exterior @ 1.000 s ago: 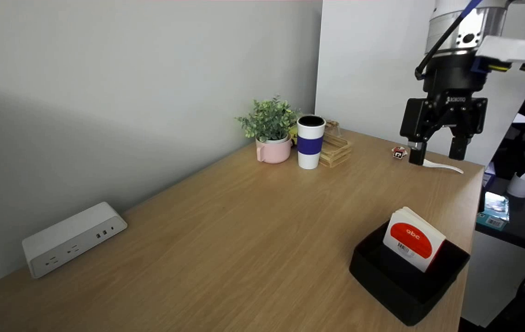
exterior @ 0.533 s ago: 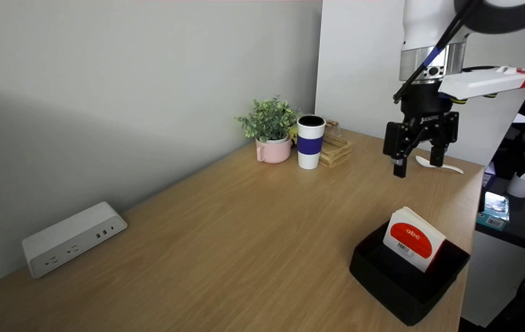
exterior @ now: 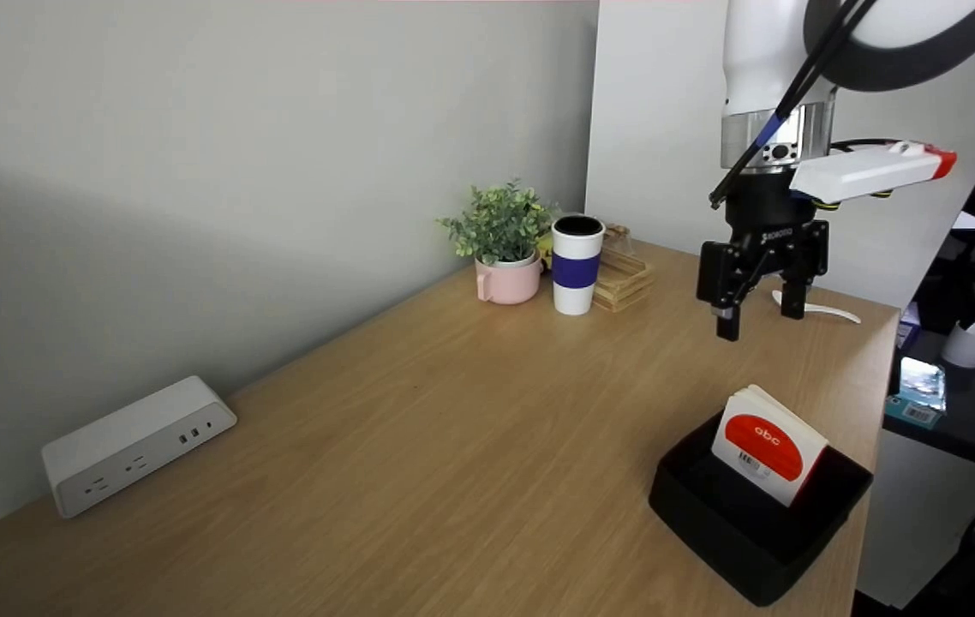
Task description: Put the alphabet booklet on the table
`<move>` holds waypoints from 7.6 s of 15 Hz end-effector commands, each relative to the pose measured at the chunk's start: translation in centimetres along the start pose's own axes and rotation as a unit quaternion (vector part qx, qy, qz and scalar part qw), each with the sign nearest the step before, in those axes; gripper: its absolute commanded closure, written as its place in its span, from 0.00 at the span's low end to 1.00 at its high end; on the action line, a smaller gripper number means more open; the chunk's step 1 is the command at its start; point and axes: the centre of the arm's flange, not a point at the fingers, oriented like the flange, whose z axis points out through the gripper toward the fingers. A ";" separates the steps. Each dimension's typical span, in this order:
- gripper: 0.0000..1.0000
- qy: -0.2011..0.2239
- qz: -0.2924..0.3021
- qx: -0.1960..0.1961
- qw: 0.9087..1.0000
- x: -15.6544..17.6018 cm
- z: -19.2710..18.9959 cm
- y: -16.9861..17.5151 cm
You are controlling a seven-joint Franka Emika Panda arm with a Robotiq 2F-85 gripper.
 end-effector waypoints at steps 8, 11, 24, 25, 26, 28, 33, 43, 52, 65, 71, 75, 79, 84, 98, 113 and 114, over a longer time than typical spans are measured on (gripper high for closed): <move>0.00 -0.056 -0.085 0.020 0.995 1.3 2.4 -4.1; 0.00 -0.079 -0.104 0.019 0.991 1.6 3.1 -5.3; 0.00 -0.191 -0.042 -0.006 0.981 -0.9 6.2 -5.8; 0.00 -0.191 -0.042 -0.006 0.981 -1.0 6.2 -6.0; 0.00 -0.191 -0.041 -0.007 0.981 -1.1 6.2 -6.2; 0.00 -0.191 -0.041 -0.007 0.981 -1.1 6.2 -6.2; 0.00 -0.195 -0.003 -0.013 0.981 -0.3 8.3 -6.1; 0.00 -0.205 0.062 -0.036 0.976 -0.2 12.6 -4.6; 0.50 -0.201 0.076 -0.038 0.976 0.3 13.0 -4.3; 0.96 -0.181 0.093 -0.038 0.978 -1.3 13.3 -4.6; 0.96 -0.106 0.124 -0.049 0.985 -5.6 11.7 -4.6; 0.96 -0.060 0.135 -0.060 0.987 -8.1 10.4 -5.0; 0.96 -0.019 0.135 -0.079 0.988 -10.0 9.1 -5.5; 0.96 0.045 0.126 -0.078 0.988 -13.1 7.3 -4.8; 0.96 0.019 0.191 -0.084 0.978 -10.5 7.7 4.8; 0.96 -0.046 -0.212 -0.129 0.968 -3.1 12.5 -0.5; 0.96 -0.048 -0.238 -0.133 0.961 -3.0 12.4 -0.7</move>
